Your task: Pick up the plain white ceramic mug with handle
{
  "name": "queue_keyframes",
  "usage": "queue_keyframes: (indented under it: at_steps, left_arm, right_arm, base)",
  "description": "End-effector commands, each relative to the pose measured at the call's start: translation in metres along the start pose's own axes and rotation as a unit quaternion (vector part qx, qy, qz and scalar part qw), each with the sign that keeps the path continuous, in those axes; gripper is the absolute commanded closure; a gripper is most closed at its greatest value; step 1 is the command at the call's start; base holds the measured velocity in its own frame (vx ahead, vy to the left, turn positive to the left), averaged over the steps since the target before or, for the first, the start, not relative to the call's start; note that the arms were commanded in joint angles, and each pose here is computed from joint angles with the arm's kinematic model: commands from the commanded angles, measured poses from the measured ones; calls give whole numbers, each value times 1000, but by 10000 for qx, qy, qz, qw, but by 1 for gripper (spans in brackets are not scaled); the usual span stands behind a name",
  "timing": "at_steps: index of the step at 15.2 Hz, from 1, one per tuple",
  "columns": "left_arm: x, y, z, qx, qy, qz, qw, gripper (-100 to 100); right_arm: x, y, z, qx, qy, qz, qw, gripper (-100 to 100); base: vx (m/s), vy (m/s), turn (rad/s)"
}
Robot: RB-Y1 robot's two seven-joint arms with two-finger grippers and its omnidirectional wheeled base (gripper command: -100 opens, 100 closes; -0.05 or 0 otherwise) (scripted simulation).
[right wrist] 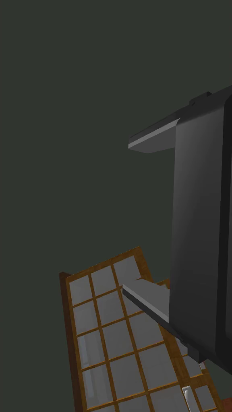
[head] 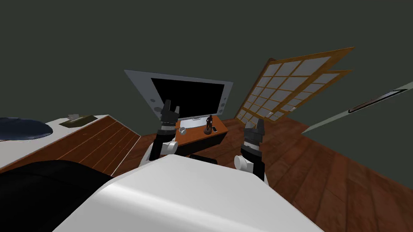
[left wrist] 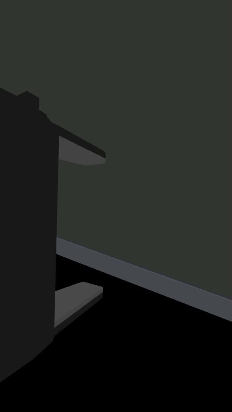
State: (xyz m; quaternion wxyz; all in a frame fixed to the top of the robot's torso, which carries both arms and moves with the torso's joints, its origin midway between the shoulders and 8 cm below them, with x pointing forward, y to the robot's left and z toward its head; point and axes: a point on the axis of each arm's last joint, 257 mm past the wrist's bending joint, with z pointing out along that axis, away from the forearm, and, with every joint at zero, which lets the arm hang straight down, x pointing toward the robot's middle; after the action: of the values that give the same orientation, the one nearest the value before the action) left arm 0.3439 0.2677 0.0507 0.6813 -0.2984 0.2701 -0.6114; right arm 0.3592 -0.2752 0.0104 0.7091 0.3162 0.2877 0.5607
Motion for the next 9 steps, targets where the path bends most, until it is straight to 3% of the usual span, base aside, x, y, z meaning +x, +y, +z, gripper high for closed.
queue_keyframes:
  at_steps: [1,5,6,7,8,9]
  left_arm:
    - [1,16,-2,-214,119,2,9997,-100]
    - [-2,71,-13,-952,328,-26,9949,-100]
    - [-2,72,-13,-964,327,-25,9948,-100]
    - [-5,91,-18,-1222,366,-33,9918,-100]
    - [-5,91,-18,-1222,366,-33,9918,-100]
    - [-9,111,-24,-1504,396,-39,9878,-100]
  right_arm:
    - [0,0,0,0,0,0,10000,0]
    - [0,0,0,-1,1,0,10000,0]
    - [0,0,0,-1,1,0,10000,0]
    - [0,0,0,0,0,0,10000,0]
    - [0,0,0,0,0,0,10000,0]
    - [0,0,0,0,0,-1,10000,0]
  base:
    - [-4,11,-70]
    - [-14,51,-174]
    - [-10,62,-132]
    - [-11,55,-121]
    - [-12,49,-98]
    - [-20,45,-144]
